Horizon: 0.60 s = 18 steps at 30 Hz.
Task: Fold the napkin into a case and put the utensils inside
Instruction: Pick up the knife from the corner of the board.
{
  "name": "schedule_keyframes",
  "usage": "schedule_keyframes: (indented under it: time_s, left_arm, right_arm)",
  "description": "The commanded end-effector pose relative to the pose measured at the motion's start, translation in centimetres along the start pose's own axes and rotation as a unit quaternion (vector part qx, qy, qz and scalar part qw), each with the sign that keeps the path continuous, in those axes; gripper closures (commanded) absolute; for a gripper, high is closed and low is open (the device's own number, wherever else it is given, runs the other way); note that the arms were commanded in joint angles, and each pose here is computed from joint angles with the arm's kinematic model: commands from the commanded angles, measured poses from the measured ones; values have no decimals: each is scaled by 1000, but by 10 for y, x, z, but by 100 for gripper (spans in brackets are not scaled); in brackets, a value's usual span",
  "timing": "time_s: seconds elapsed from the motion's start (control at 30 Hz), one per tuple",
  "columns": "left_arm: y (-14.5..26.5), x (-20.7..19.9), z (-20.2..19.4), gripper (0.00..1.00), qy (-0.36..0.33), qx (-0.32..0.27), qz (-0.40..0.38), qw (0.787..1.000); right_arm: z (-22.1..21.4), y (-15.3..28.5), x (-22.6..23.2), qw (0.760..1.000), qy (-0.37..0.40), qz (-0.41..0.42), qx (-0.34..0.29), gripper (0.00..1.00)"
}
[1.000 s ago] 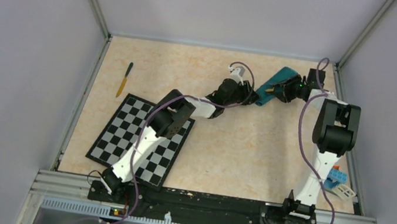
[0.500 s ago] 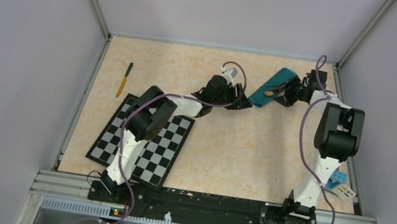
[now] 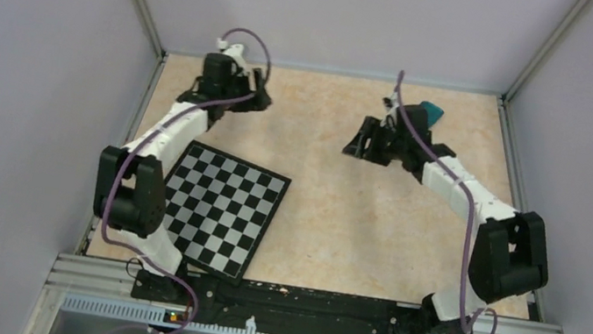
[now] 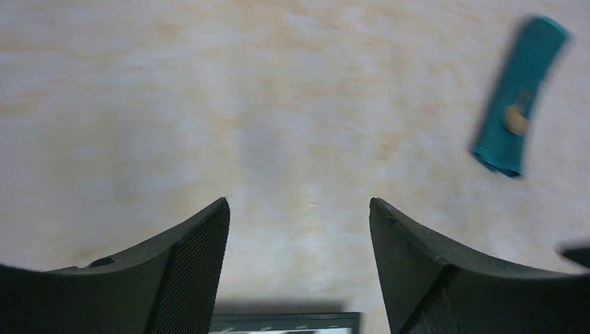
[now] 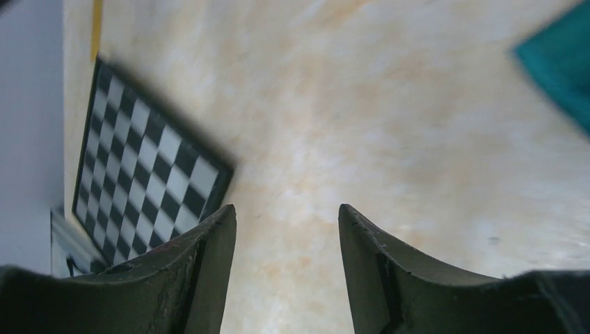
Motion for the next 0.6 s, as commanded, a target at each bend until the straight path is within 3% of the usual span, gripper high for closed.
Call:
schedule_keyframes:
  time_s: [0.0,0.07,0.17,0.4,0.57]
  left_arm:
    - [66,134,4,21,-50,31,245,968]
    - [79,180,10,19,-34,39,300,953]
    - [80,223,15,20,12,46,308,950]
    - [43,282,47,22,1,65,346,936]
    - [19,313,43,28,-7,108,361,926]
  right_arm:
    - [-46,7,50,994,95,57,25,44]
    - [-61,12,65,990,105,83,39,44]
    - [-72,22,74,987,109,112,49,45]
    - [-75,48,71,985,131,104,42,45]
    - [-78,58,72,985,126,112,31,45]
Point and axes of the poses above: each gripper's point midway between its finger pads, its own y axis back along the fingers, its own x axis along the line the jaws close on, z = x × y, the point moved 2 cm from there along y, back along the fingers, and after that the axes turned 1 degree about y, right-handed, at the moved point
